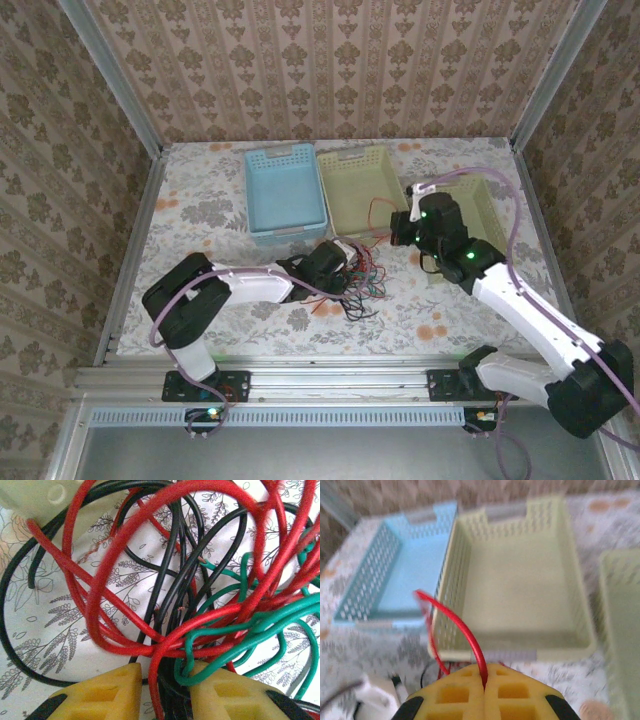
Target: Untangle the cables
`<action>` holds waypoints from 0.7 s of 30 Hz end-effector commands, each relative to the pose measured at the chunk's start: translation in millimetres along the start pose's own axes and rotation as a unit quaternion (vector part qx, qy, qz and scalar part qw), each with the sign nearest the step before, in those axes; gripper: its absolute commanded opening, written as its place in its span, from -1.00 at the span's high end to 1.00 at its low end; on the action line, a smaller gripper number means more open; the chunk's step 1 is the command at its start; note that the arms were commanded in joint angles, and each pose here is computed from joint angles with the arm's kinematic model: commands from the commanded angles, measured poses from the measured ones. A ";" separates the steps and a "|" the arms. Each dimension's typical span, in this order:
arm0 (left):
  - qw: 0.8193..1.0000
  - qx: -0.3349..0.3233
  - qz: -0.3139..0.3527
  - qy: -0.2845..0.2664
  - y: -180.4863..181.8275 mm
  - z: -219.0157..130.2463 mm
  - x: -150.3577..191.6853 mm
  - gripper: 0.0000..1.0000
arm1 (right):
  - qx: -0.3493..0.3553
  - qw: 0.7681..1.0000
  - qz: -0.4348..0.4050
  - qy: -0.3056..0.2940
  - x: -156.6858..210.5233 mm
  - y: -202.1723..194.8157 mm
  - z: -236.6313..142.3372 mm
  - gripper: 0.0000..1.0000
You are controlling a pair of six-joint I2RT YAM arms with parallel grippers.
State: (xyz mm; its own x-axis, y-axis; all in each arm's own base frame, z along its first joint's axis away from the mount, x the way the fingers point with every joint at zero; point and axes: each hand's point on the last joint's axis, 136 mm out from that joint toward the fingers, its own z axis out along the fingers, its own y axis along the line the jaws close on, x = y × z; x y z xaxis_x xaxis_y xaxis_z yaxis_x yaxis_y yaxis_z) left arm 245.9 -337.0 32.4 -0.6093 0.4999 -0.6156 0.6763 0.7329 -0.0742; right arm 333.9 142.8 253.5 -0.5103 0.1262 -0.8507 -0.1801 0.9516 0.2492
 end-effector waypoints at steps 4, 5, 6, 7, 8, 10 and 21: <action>0.997 -0.047 -0.003 0.064 17.5 17.4 40.4 0.45 | 0.113 0.982 -0.011 -0.152 -86.9 -34.9 -56.2 1.00; 0.997 -0.050 -0.005 0.067 19.2 17.8 43.0 0.45 | 0.124 0.978 -0.008 -0.170 -96.4 -39.3 -64.3 1.00; 0.996 -0.052 -0.006 0.069 20.3 18.0 45.9 0.45 | 0.136 0.972 -0.004 -0.189 -107.0 -44.5 -73.5 1.00; 0.996 -0.054 -0.008 0.071 21.8 18.3 48.4 0.45 | 0.148 0.967 0.000 -0.208 -116.6 -49.5 -82.1 1.00; 0.996 -0.055 -0.008 0.072 22.1 18.1 50.3 0.45 | 0.166 0.961 0.004 -0.221 -123.4 -56.5 -89.3 1.00; 0.995 -0.057 -0.009 0.076 23.6 17.8 53.7 0.45 | 0.207 0.950 0.015 -0.235 -132.5 -74.9 -98.4 1.00; 0.998 -0.041 -0.005 0.046 17.8 6.7 37.2 0.35 | 0.273 0.930 0.221 -0.108 -32.8 -183.5 -46.5 1.00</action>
State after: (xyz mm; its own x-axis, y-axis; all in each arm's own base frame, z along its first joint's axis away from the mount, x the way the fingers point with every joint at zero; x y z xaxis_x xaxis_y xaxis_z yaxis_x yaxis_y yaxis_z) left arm 253.3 -338.1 27.8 -0.6173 0.4640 -0.6353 0.6445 0.7614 -0.0702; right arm 348.7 -49.1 306.1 -0.1740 0.3851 -0.9063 0.4473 0.8509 0.2756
